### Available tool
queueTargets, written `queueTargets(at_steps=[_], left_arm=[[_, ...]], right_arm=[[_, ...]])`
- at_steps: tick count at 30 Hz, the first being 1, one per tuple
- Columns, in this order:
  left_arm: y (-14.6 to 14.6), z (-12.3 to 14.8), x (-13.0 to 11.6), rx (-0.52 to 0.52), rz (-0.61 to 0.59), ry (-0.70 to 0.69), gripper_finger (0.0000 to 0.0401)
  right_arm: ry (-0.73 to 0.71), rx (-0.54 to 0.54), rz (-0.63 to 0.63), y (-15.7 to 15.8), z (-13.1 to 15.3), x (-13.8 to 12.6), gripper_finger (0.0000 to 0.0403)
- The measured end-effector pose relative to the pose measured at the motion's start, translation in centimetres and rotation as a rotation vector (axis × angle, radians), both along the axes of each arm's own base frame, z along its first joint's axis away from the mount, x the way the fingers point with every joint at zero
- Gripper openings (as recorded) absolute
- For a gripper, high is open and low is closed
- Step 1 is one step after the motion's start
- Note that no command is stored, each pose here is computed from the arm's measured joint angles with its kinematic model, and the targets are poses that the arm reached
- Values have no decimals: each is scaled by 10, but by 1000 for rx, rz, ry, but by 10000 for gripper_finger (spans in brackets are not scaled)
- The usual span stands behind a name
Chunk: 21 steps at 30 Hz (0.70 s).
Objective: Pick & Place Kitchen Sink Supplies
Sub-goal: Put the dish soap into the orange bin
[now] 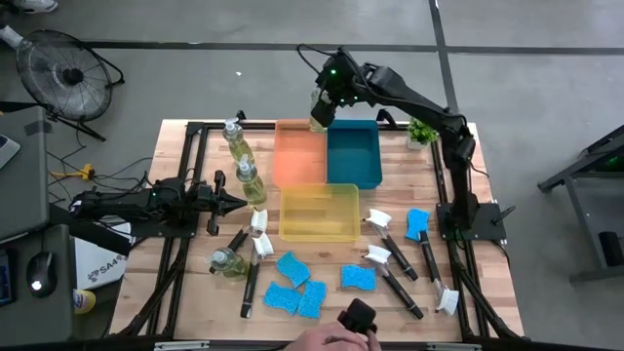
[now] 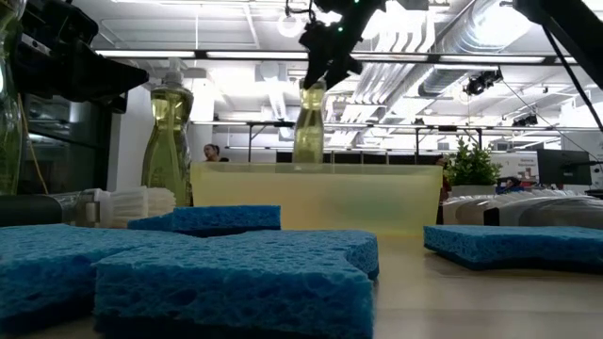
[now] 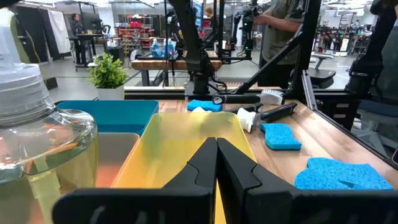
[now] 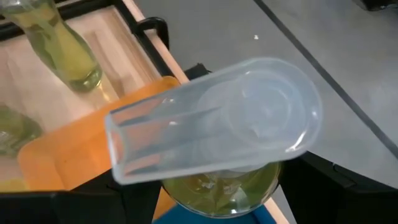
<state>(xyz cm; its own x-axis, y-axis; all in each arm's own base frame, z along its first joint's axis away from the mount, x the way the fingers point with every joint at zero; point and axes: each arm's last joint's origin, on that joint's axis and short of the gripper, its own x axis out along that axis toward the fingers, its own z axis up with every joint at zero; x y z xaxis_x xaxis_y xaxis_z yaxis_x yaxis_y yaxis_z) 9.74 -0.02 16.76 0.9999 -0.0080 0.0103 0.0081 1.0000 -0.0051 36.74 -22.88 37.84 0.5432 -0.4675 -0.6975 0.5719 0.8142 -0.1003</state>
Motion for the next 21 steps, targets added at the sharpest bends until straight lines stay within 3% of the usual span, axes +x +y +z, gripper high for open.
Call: queueTargets(at_steps=[17,21], left_arm=[[0,0,0,0,0,0,1],[0,0,0,0,0,0,1]], right_arm=[[71,13,60,-15,-44,27,271],[88,32,23,-16,-54,28,271]])
